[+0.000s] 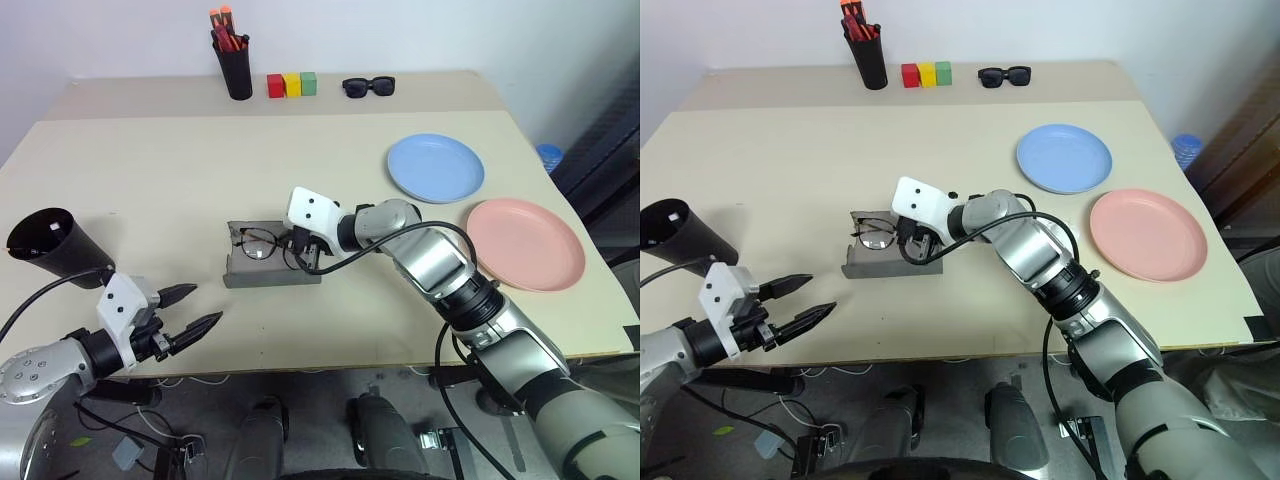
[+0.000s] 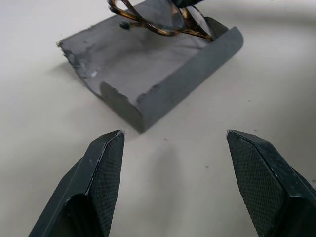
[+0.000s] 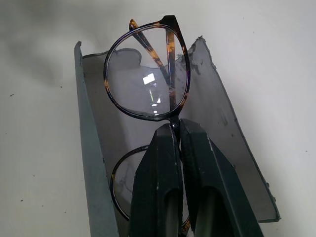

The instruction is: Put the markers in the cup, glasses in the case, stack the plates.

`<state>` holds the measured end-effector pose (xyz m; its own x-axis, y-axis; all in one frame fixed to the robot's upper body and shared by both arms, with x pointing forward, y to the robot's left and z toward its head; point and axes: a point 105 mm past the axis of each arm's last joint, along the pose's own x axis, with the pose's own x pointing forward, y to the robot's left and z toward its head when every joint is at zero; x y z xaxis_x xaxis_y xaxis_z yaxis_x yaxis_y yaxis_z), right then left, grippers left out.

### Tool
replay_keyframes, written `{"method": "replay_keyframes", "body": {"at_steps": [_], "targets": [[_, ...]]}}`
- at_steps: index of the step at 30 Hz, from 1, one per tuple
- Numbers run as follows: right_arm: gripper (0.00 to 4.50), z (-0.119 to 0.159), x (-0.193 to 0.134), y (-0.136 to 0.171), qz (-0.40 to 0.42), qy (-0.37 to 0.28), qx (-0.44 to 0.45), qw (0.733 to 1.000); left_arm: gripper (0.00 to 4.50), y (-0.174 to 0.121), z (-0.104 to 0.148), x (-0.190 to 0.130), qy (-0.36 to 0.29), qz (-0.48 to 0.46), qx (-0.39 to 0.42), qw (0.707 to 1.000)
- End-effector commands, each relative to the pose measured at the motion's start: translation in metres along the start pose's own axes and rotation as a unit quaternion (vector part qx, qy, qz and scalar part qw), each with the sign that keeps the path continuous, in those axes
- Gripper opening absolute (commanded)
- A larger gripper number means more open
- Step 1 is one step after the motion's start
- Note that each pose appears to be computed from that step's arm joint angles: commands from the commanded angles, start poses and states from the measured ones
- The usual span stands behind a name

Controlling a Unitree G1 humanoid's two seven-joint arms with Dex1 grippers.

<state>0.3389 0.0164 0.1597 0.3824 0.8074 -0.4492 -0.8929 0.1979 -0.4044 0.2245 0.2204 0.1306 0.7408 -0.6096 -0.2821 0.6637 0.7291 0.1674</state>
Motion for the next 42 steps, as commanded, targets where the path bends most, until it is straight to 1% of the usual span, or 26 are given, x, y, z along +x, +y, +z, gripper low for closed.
{"method": "replay_keyframes", "body": {"at_steps": [1,2,5,7,9,10,13,15,16,18,19,20,21,23,25,27,29,30,31,33,35,37,39,42], "targets": [[0.05,0.01,-0.003,0.002,-0.006,-0.015,-0.023,1.0,3.38,0.001,0.008,0.0,-0.006,-0.003,0.011,1.0],[0.05,0.01,-0.004,0.002,-0.006,-0.016,-0.021,1.0,3.38,0.002,0.008,0.001,-0.006,-0.003,0.011,1.0],[0.99,0.011,-0.004,0.002,-0.009,-0.021,-0.02,1.0,3.38,0.002,0.008,0.001,-0.006,-0.004,0.01,1.0],[1.93,0.015,-0.006,-0.002,-0.021,-0.031,-0.019,0.999,3.38,0.002,0.009,0.002,-0.008,-0.003,0.009,1.0],[3.0,0.02,-0.008,-0.004,-0.027,-0.046,-0.017,0.998,3.38,0.004,0.011,0.003,-0.012,0.001,0.007,1.0],[3.41,0.024,-0.01,-0.005,-0.029,-0.054,-0.019,0.998,3.38,0.005,0.013,0.003,-0.016,0.005,0.006,1.0],[3.41,0.034,-0.016,-0.007,-0.035,-0.08,-0.03,0.996,3.38,0.013,0.023,0.006,-0.039,0.028,-0.005,0.999],[3.41,0.037,-0.021,-0.007,-0.036,-0.09,-0.035,0.995,3.38,0.018,0.029,0.009,-0.048,0.039,-0.026,0.998],[3.45,0.038,-0.024,-0.007,-0.036,-0.095,-0.04,0.994,3.12,0.022,0.033,0.012,-0.055,0.045,-0.04,0.997],[3.47,0.038,-0.033,-0.003,-0.033,-0.108,-0.05,0.992,2.53,0.031,0.043,0.024,-0.066,0.056,-0.07,0.994],[3.47,0.037,-0.037,-0.001,-0.032,-0.111,-0.053,0.992,2.13,0.036,0.047,0.03,-0.066,0.066,-0.071,0.993],[3.47,0.035,-0.041,0.0,-0.032,-0.115,-0.056,0.991,1.51,0.04,0.052,0.037,-0.067,0.075,-0.066,0.993],[3.47,0.033,-0.044,0.002,-0.033,-0.117,-0.058,0.991,1.07,0.043,0.056,0.044,-0.069,0.083,-0.057,0.993],[3.47,0.028,-0.052,0.005,-0.034,-0.124,-0.06,0.99,0.04,0.054,0.066,0.06,-0.073,0.107,-0.046,0.991],[3.47,0.022,-0.059,0.005,-0.04,-0.127,-0.061,0.989,0.04,0.066,0.073,0.076,-0.071,0.13,-0.054,0.988],[3.47,0.014,-0.07,0.005,-0.051,-0.132,-0.059,0.988,0.04,0.079,0.076,0.096,-0.058,0.148,-0.088,0.983],[3.47,0.008,-0.082,0.007,-0.06,-0.138,-0.056,0.987,0.04,0.087,0.076,0.113,-0.03,0.15,-0.126,0.98],[3.47,0.006,-0.086,0.007,-0.064,-0.14,-0.054,0.987,0.04,0.088,0.077,0.12,-0.021,0.145,-0.131,0.98],[3.47,0.002,-0.092,0.008,-0.072,-0.141,-0.05,0.986,0.04,0.089,0.083,0.127,-0.025,0.137,-0.131,0.981],[3.47,-0.003,-0.1,0.009,-0.082,-0.142,-0.044,0.986,0.04,0.091,0.089,0.135,-0.031,0.128,-0.13,0.983],[3.47,-0.013,-0.112,0.009,-0.102,-0.134,-0.03,0.985,0.04,0.085,0.079,0.152,0.027,0.102,-0.108,0.989],[3.47,-0.019,-0.119,0.011,-0.115,-0.128,-0.018,0.985,0.04,0.079,0.079,0.163,0.046,0.074,-0.09,0.992],[3.47,-0.02,-0.121,0.012,-0.12,-0.126,-0.014,0.985,0.04,0.077,0.082,0.167,0.045,0.061,-0.082,0.994],[3.47,-0.021,-0.122,0.011,-0.128,-0.125,-0.01,0.984,0.04,0.072,0.077,0.169,0.07,0.036,-0.071,0.994]]}}
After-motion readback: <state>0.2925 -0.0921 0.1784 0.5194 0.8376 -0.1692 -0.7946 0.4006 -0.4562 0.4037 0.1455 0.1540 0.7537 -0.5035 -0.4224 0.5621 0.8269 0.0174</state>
